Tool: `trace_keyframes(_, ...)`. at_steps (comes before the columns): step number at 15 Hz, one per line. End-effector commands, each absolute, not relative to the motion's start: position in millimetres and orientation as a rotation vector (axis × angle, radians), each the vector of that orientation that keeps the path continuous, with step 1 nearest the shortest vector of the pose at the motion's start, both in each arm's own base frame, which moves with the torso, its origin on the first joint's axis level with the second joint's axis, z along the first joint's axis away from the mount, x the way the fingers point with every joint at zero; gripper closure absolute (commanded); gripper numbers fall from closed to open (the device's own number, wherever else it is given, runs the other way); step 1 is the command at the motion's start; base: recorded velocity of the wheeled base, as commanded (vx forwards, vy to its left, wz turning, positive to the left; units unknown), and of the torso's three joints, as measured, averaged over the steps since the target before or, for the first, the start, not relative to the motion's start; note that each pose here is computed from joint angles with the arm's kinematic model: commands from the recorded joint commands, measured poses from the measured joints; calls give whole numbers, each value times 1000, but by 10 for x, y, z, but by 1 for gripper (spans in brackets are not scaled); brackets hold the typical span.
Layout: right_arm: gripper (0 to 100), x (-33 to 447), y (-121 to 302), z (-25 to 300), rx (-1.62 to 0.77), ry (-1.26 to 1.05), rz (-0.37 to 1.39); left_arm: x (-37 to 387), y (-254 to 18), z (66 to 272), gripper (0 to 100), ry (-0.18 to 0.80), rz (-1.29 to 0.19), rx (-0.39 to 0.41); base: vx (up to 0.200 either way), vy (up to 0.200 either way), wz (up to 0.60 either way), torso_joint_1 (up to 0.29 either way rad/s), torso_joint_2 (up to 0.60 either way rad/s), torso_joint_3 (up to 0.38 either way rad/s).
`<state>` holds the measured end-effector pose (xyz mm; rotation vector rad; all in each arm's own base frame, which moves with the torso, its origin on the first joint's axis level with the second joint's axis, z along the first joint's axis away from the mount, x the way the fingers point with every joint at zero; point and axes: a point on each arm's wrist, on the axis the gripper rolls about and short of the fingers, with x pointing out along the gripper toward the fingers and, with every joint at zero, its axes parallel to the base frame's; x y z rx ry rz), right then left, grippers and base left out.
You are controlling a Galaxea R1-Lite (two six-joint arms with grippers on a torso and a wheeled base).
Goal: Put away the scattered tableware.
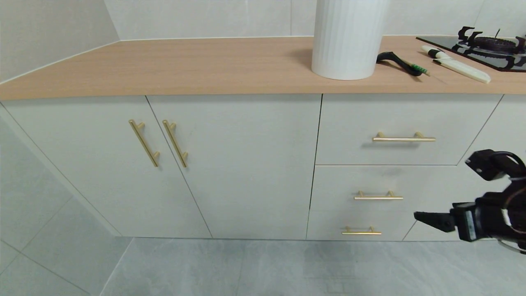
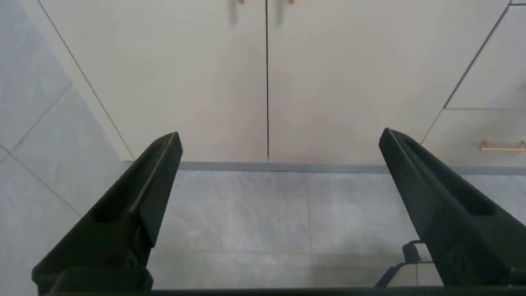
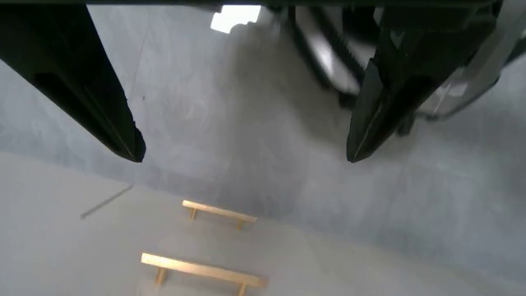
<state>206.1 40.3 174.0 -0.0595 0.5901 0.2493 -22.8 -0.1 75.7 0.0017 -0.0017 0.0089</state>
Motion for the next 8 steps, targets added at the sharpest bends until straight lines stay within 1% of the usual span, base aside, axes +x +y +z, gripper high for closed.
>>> trace_keyframes(1, 0, 2685, 425, 1384, -50, 692, 212, -227, -1, 757, 0, 0, 9, 2, 0, 0, 0, 0, 0, 0)
trace_keyframes(3, 0, 2822, 421, 1200, -51, 692, 190, -227, -1, 757, 0, 0, 11, 2, 0, 0, 0, 0, 0, 0)
trace_keyframes(6, 0, 2908, 423, 1064, -61, 625, 146, -227, -1, 757, 0, 0, 11, 2, 0, 0, 0, 0, 0, 0)
trace_keyframes(8, 0, 3035, 431, 905, -75, 562, 85, -227, -1, 757, 0, 0, 11, 2, 0, 0, 0, 0, 0, 0)
